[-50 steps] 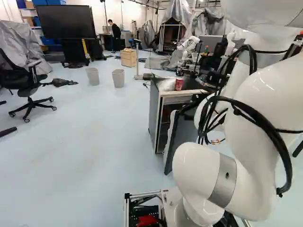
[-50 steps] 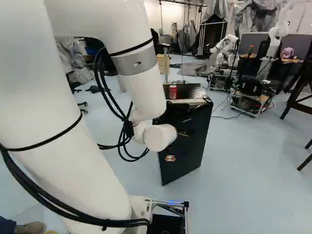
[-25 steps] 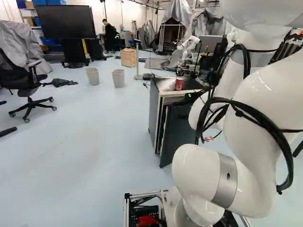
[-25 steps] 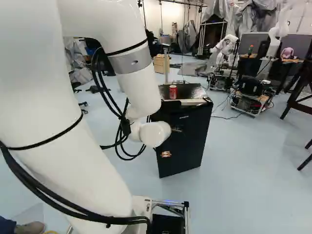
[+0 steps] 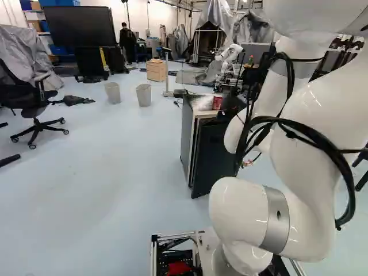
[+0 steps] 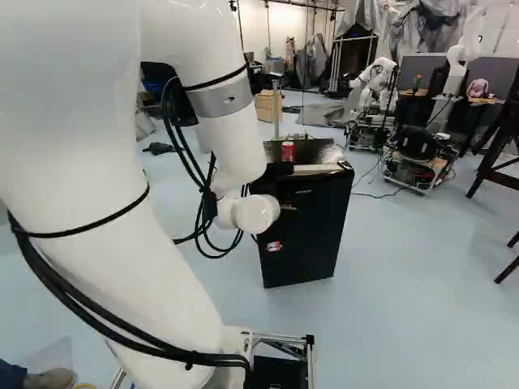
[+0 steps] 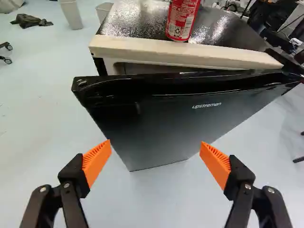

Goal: Grab a drink from the fridge

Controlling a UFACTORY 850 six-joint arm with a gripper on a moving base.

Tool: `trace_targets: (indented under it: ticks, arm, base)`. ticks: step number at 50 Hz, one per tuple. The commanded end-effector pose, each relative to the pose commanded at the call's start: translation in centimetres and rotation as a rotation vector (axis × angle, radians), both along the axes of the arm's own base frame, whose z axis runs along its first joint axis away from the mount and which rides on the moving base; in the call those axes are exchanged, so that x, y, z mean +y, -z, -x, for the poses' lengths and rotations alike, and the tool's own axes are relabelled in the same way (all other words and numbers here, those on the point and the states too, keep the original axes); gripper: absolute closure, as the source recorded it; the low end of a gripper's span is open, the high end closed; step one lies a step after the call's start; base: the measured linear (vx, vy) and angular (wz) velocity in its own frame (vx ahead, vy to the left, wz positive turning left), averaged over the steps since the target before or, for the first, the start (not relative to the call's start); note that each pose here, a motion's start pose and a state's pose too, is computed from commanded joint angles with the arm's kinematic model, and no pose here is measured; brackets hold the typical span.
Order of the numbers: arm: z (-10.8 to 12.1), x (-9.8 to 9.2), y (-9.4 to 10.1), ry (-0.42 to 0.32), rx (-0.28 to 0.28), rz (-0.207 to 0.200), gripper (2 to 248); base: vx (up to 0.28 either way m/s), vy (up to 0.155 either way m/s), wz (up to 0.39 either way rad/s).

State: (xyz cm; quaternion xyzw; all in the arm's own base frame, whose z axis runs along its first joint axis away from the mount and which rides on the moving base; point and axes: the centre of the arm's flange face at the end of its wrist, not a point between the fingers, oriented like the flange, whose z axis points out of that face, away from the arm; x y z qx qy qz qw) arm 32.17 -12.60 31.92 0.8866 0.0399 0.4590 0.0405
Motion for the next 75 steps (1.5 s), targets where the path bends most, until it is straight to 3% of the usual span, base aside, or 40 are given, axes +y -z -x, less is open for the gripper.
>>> trace_targets:
  ticks: [28,75]
  arm:
    - [-3.9,-0.1,0.1,-0.044,-0.010,0.005,3]
    - [-8.5,-0.7,0.5,-0.063,0.003,0.012,3]
  base:
    - [0.000,0.000,0.000]
    - [0.000,0.000,0.000]
